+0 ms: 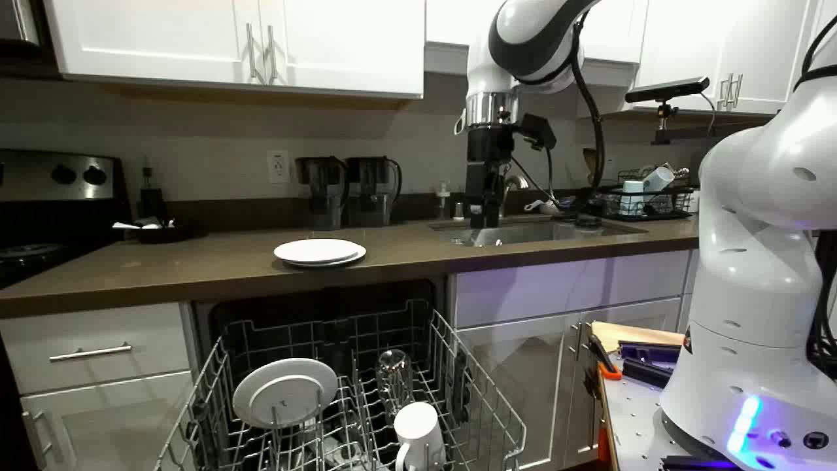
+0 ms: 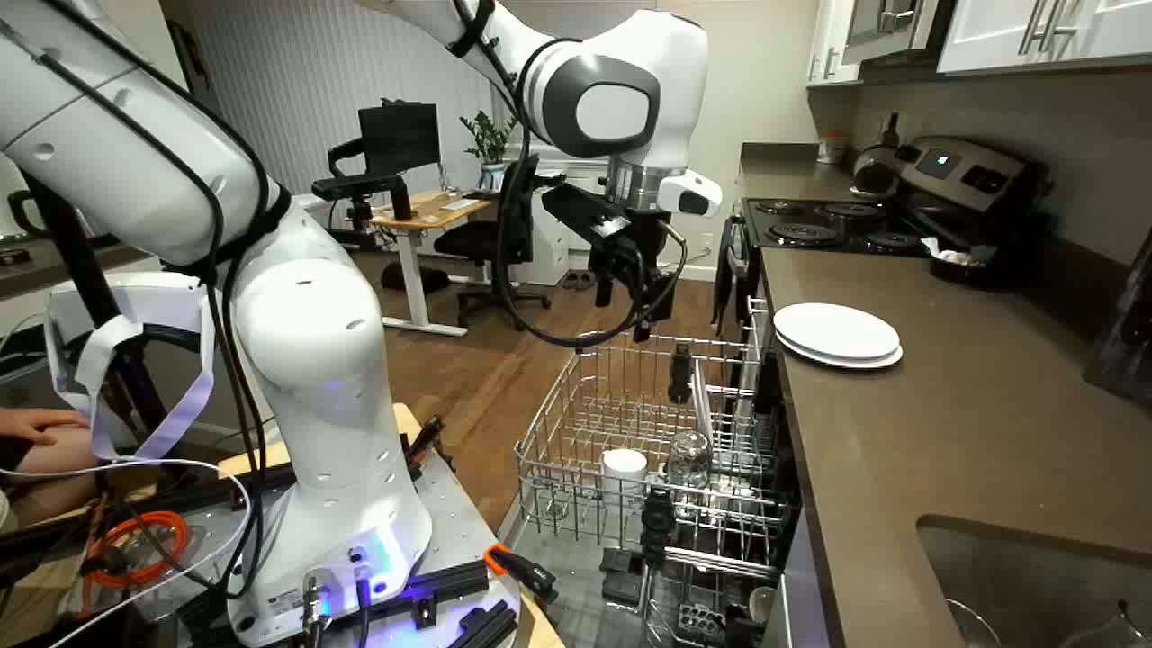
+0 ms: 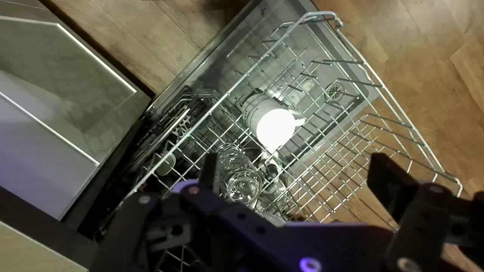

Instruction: Move the glass jar to the left side of the dishwasher rack

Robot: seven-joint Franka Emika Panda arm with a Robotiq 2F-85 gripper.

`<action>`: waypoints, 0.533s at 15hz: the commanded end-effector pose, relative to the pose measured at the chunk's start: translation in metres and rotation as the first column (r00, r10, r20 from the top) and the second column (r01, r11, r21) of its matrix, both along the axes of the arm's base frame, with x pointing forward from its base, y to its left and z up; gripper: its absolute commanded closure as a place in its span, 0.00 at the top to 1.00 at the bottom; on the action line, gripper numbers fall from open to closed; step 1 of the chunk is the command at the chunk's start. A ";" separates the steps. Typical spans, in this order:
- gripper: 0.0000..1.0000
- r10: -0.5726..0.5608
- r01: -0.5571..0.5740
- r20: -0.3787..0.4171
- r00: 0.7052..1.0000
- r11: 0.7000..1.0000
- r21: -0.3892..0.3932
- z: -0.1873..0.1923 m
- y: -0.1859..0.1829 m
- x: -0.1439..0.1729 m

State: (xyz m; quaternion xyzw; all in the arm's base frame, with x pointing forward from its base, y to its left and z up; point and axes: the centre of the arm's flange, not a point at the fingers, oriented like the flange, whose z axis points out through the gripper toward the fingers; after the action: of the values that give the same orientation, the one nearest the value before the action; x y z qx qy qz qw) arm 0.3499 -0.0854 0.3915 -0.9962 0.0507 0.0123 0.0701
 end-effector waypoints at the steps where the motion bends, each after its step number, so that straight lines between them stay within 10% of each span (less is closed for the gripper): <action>1: 1.00 0.000 0.000 0.000 1.000 1.000 0.000 0.000 0.000 0.000; 8: 1.00 0.074 -0.078 -0.055 0.996 0.993 -0.092 0.011 0.001 0.025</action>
State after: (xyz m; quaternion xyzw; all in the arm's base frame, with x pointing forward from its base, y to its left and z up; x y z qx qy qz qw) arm 0.3521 -0.0831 0.3934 -0.9972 0.0423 0.0146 0.0603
